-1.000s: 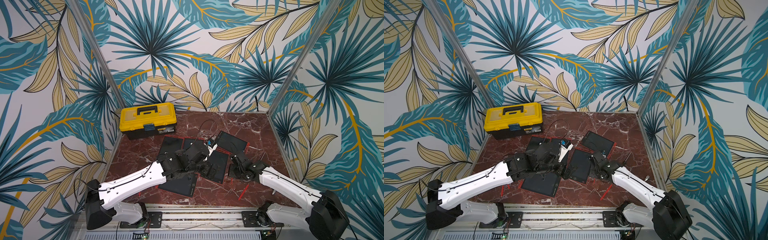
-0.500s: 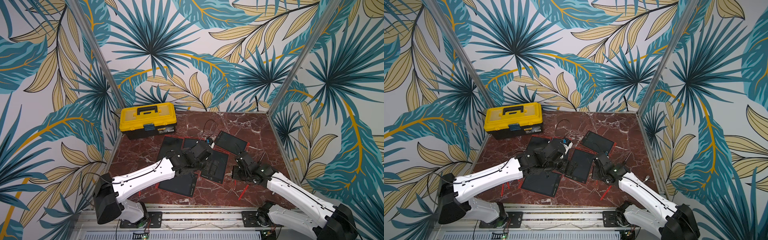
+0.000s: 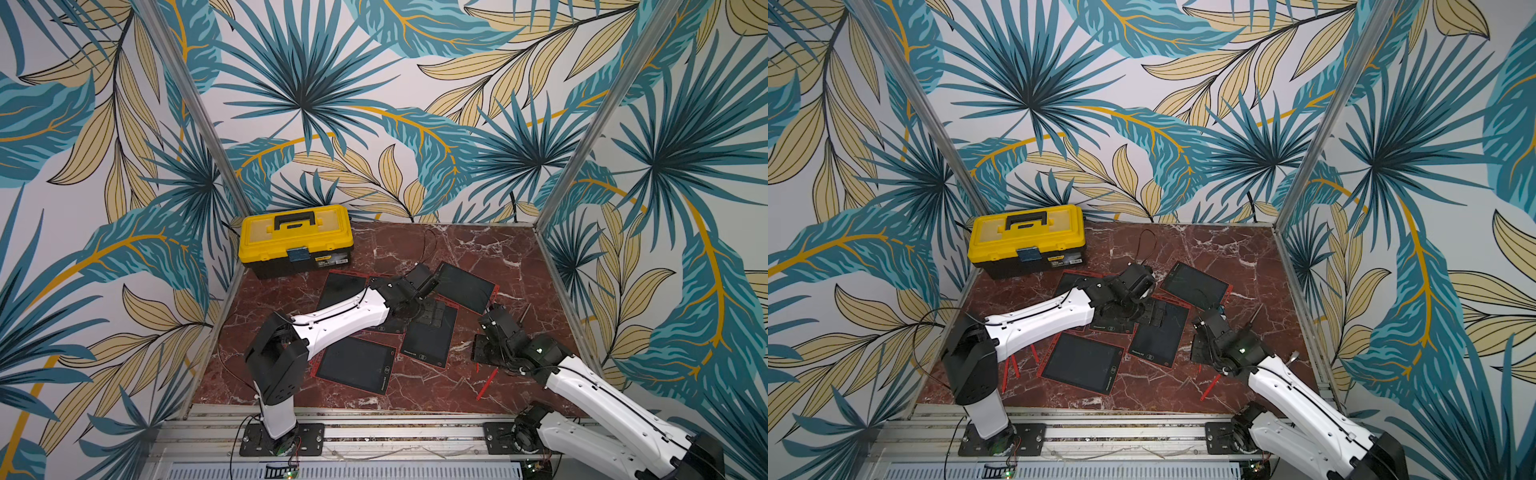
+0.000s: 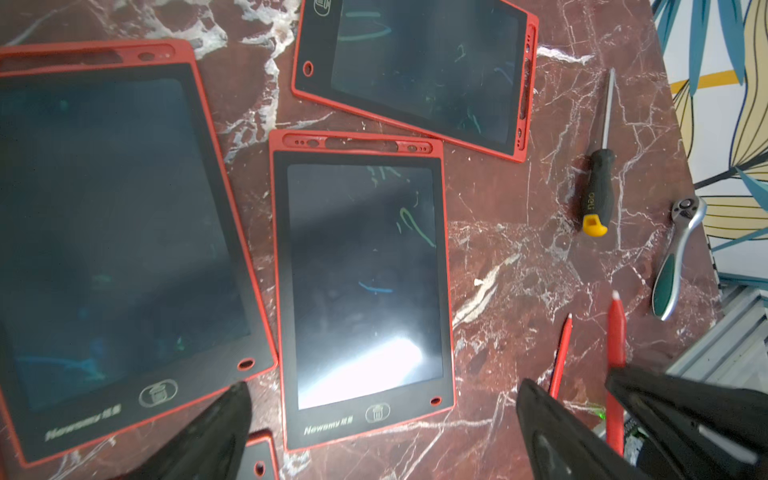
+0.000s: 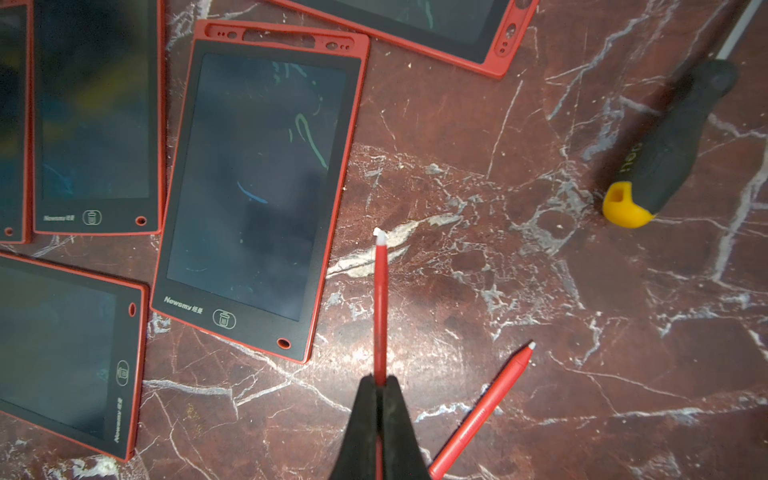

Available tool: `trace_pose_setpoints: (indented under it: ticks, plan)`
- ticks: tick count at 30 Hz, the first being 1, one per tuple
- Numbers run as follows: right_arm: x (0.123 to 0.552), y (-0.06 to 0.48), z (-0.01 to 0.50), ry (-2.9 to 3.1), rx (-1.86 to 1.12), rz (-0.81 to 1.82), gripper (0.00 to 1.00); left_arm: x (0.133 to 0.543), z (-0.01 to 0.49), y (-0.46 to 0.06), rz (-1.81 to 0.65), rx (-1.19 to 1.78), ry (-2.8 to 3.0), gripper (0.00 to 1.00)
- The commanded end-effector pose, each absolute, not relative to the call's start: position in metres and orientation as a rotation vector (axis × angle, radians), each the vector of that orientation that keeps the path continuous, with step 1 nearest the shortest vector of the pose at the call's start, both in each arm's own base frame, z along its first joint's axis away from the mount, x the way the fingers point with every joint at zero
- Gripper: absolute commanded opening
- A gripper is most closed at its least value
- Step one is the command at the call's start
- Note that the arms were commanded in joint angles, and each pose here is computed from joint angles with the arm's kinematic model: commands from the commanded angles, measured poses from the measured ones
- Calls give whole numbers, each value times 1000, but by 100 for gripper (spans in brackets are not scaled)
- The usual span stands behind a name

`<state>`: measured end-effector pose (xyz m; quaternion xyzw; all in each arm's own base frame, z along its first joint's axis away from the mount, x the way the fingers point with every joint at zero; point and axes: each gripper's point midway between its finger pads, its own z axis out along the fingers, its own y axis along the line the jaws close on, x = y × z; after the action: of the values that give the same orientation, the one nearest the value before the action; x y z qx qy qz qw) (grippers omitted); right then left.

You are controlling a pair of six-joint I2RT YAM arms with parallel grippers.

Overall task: Place the stylus back onto the writing tablet
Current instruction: Pick up the stylus from the center of the board, then adjust the writing tablet at the center of the board.

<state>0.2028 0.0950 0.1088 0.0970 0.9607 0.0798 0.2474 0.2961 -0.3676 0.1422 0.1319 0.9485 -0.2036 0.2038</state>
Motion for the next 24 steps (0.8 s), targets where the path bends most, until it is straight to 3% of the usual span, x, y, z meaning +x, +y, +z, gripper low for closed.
trace_pose_setpoints:
  ticks: [1,19,24]
  plan:
    - [194,86,100,2636,286,173,0,311,144,-378,-603,362,2643,100]
    - [187,83,99,2628,343,206,0,375,104,-385,-514,414,2627,99]
    - [185,80,100,2632,323,187,0,389,96,-391,-586,384,2644,99]
